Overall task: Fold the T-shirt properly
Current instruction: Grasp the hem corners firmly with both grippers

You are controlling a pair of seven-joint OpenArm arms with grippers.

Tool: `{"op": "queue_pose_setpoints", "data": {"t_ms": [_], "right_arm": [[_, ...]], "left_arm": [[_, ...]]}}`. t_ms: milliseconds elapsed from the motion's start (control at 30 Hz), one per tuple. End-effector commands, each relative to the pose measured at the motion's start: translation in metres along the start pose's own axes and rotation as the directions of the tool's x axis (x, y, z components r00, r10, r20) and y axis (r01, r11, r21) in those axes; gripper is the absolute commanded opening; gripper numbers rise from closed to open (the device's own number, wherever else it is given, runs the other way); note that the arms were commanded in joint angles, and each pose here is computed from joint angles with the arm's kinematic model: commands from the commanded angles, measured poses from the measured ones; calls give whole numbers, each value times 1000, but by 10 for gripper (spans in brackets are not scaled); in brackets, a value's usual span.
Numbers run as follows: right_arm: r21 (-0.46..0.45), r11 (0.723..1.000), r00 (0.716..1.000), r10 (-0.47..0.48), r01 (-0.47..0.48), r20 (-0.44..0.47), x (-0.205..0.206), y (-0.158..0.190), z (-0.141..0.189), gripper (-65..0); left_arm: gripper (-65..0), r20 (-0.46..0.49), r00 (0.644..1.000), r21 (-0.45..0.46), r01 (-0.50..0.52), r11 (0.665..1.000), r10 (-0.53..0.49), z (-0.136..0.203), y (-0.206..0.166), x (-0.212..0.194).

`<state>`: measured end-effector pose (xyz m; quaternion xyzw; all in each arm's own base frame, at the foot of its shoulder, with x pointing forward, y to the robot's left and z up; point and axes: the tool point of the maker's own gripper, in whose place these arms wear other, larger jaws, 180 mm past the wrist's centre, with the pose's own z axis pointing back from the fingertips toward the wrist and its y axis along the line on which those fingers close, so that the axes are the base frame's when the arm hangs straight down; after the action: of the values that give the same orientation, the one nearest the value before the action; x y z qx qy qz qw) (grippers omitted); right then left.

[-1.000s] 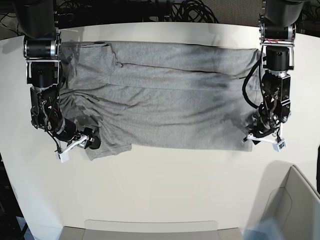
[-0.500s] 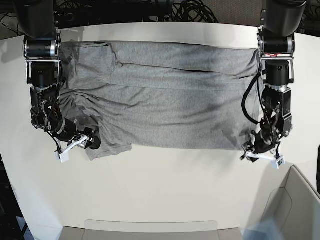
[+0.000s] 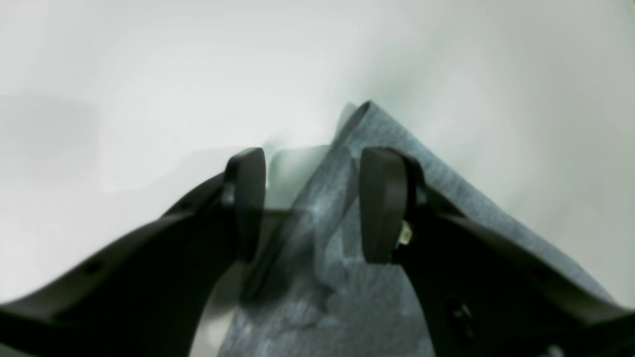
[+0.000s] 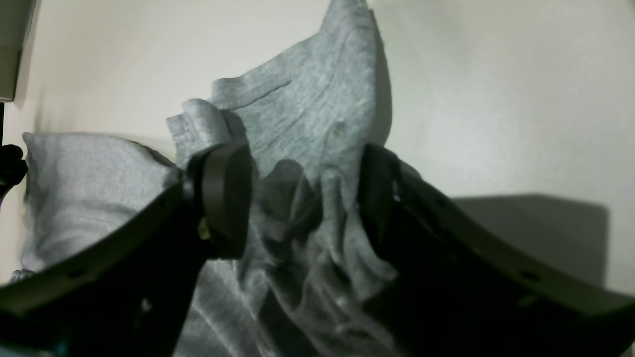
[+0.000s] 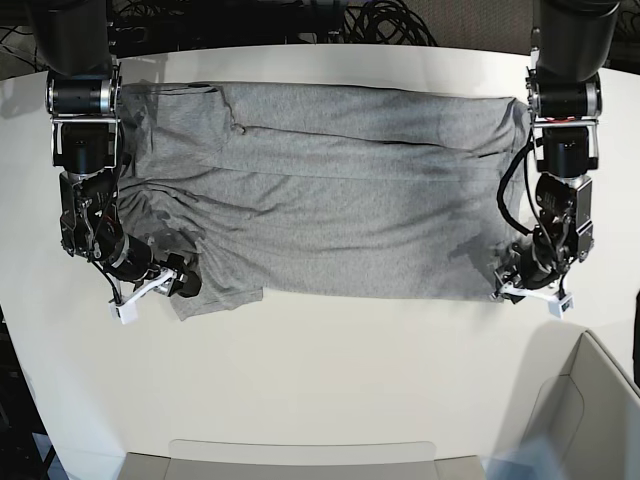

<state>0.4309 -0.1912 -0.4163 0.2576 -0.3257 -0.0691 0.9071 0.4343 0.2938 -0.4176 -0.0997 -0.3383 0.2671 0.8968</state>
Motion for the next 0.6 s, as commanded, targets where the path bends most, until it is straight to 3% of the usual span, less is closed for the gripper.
{"op": "queue_pose_setpoints", "data": {"t_ms": [0, 567], "right_arm": [[-38, 999, 999, 17, -19, -42, -3, -9, 4, -314], [-26, 999, 999, 22, -23, -29, 4, -2, 2, -314]], "left_arm": [[-336, 43, 999, -22, 3, 1000, -2, 5, -8, 20], [-336, 19, 998, -141, 64, 988, -62, 1, -40, 6]]}}
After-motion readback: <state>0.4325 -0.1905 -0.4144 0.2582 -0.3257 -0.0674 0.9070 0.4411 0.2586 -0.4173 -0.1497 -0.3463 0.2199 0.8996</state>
